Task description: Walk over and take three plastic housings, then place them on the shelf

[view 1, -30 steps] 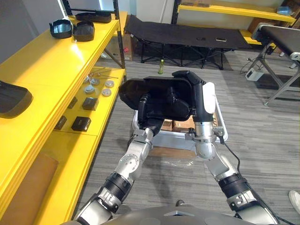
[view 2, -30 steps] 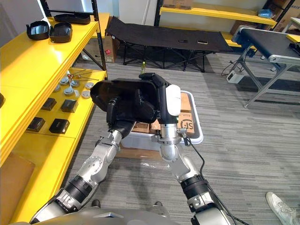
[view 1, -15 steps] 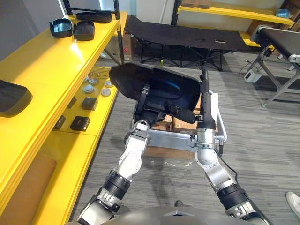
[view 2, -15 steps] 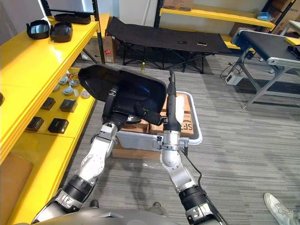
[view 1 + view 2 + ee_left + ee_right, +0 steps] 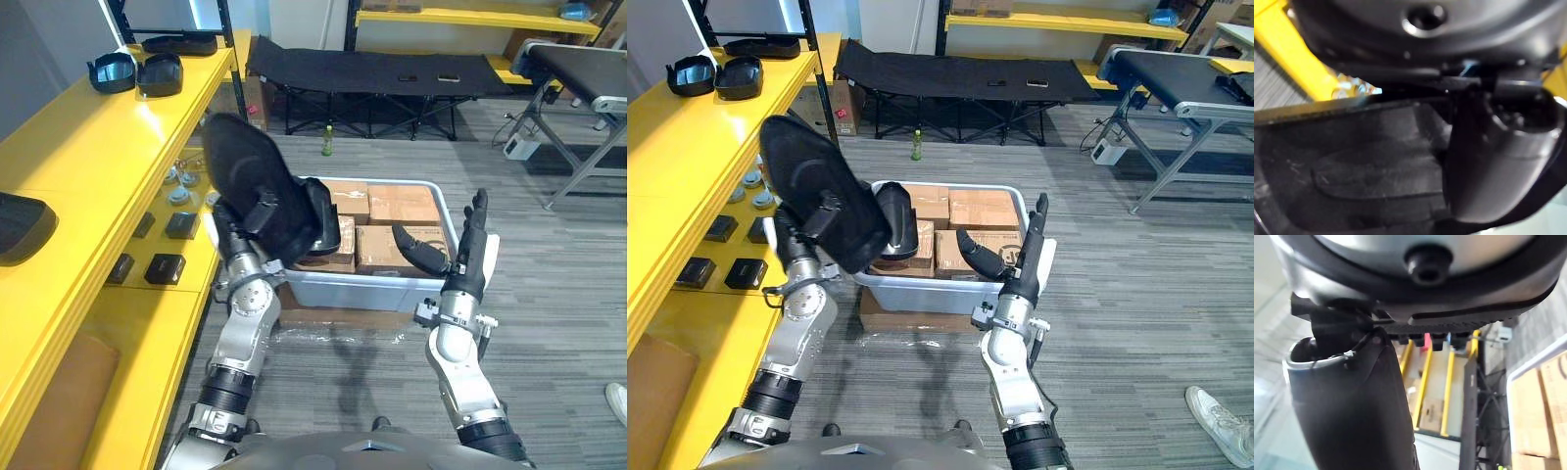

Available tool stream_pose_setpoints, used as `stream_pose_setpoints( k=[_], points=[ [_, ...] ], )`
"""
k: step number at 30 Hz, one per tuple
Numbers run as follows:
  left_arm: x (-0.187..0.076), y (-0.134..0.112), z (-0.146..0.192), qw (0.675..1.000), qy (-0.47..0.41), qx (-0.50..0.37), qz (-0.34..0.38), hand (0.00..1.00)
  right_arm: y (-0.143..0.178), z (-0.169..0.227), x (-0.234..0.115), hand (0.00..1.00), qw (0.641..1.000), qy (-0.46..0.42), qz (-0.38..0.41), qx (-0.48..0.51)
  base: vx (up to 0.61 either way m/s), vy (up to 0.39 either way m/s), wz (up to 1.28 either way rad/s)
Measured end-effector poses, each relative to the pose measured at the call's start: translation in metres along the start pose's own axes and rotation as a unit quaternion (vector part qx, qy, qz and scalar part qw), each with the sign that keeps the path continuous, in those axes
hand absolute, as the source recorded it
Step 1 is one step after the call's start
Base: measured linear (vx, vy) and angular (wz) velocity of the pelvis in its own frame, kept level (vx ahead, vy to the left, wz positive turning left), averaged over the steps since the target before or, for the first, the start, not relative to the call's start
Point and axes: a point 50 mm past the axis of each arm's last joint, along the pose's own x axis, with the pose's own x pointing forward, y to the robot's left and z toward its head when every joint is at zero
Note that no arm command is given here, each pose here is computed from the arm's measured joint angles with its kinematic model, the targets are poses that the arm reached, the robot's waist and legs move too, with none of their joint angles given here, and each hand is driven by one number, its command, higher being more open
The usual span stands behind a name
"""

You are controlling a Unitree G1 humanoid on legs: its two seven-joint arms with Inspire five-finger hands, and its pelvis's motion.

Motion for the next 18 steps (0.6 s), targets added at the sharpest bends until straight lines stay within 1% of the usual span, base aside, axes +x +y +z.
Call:
stream_pose_setpoints(
  k=[4, 8, 12, 16, 18],
  points=[
    [0.009, 0.017, 0.013, 0.998, -0.039, 0.022, 0.043, 0.0, -0.009, -0.011, -0.007, 1.0, 0.999, 0.037, -0.031, 0.009, 0.0, 0.0, 0.0],
    [0.009, 0.03, 0.019, 0.997, -0.061, 0.028, 0.043, 0.0, -0.014, -0.013, -0.006, 1.0, 0.998, 0.048, -0.025, 0.024, 0.0, 0.0, 0.0],
    [0.0, 0.041, 0.02, 0.997, -0.08, 0.006, 0.0, 0.0, -0.016, -0.014, -0.008, 1.0, 0.999, 0.04, 0.01, 0.031, 0.0, 0.001, 0.01],
    [-0.02, 0.05, 0.027, 0.991, -0.111, 0.0, -0.067, 0.0, -0.015, -0.013, -0.01, 1.0, 0.997, 0.031, 0.044, 0.052, 0.02, 0.002, 0.07],
    [-0.024, 0.052, 0.028, 0.989, -0.118, -0.007, -0.088, 0.0, -0.015, -0.011, -0.01, 1.0, 0.997, 0.021, 0.05, 0.054, 0.0, 0.001, 0.02]
  ],
)
